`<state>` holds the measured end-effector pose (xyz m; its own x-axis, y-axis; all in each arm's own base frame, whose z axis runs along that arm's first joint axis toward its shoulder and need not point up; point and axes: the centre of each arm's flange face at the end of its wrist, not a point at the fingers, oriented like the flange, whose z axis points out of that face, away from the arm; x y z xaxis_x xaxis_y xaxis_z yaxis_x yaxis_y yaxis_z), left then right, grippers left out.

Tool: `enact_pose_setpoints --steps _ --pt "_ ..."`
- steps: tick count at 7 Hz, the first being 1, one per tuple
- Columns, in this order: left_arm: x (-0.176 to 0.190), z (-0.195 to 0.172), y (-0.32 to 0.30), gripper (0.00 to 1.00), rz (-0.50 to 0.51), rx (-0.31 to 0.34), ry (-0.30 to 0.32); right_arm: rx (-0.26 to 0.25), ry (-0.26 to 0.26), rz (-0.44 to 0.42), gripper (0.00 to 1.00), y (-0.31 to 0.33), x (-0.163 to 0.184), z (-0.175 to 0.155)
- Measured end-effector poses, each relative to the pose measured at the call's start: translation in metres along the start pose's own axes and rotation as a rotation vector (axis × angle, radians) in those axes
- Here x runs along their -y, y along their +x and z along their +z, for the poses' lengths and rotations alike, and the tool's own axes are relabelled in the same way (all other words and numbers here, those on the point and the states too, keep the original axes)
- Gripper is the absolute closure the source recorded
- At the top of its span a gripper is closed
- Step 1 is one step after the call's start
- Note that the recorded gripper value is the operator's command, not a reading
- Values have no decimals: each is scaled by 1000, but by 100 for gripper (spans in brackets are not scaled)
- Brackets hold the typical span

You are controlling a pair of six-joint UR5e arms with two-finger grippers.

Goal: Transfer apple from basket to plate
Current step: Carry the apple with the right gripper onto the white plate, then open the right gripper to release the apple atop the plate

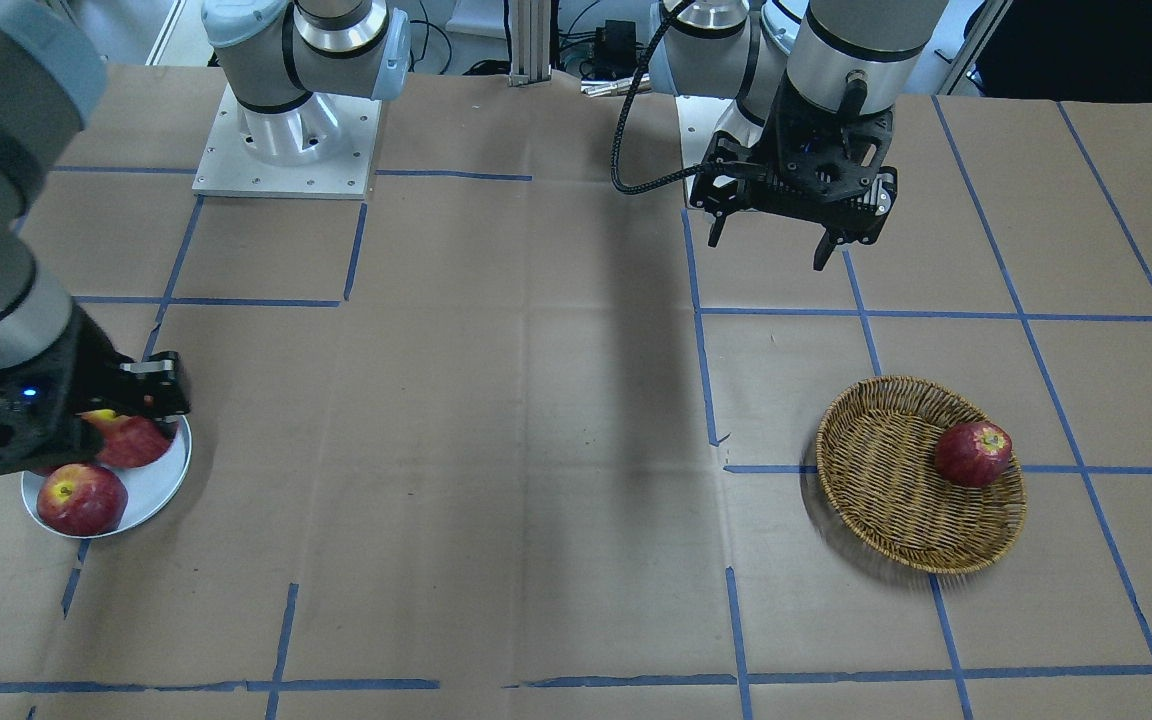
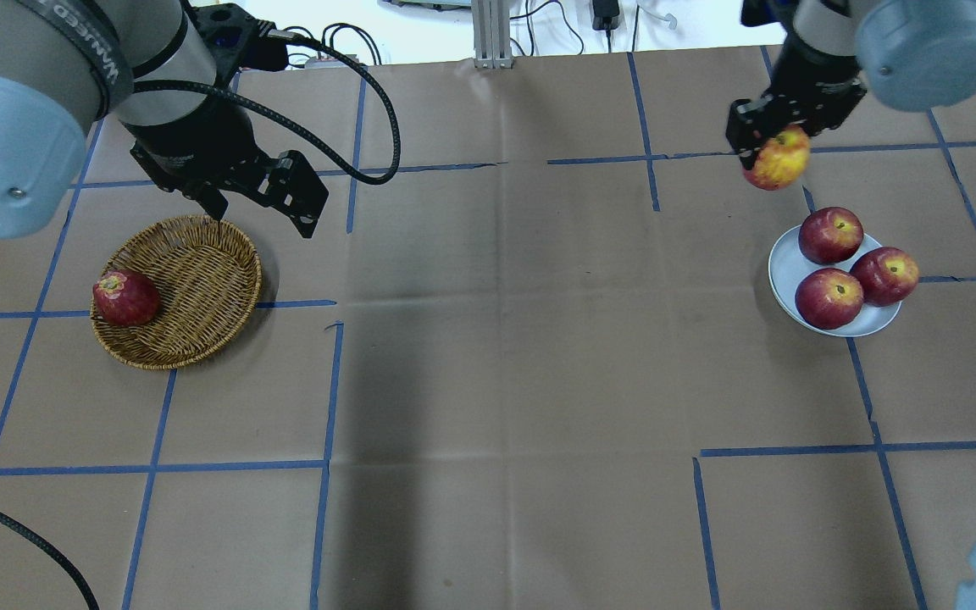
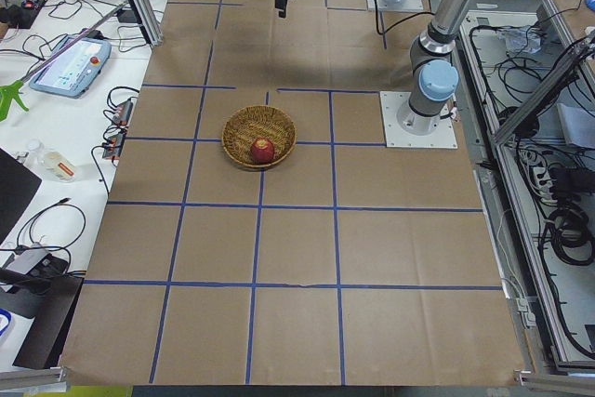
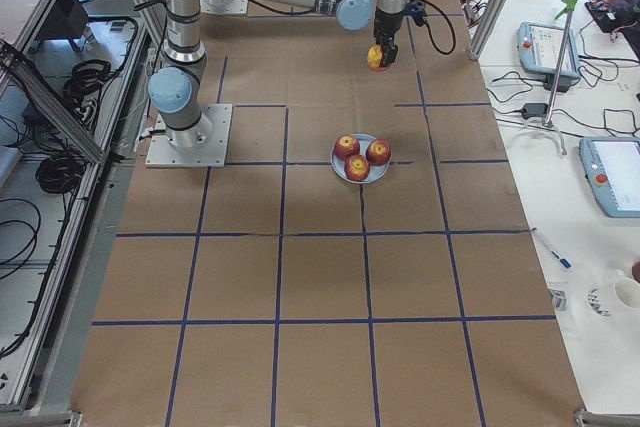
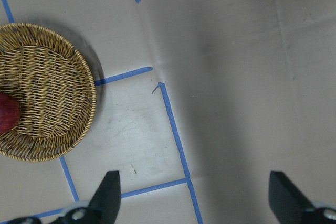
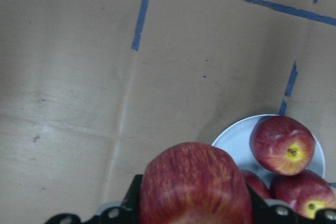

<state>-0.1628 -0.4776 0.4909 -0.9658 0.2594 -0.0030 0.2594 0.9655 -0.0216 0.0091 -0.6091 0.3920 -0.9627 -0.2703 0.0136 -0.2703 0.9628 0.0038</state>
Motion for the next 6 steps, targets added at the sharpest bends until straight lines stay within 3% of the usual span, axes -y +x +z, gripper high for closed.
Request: enact_pose_setpoints --steps 3,6 --pt "0 1 -1 1 -1 -2 -1 63 -24 -80 57 101 -55 55" --pt "0 2 -1 1 -3 -5 -4 48 14 -94 57 99 -80 115"
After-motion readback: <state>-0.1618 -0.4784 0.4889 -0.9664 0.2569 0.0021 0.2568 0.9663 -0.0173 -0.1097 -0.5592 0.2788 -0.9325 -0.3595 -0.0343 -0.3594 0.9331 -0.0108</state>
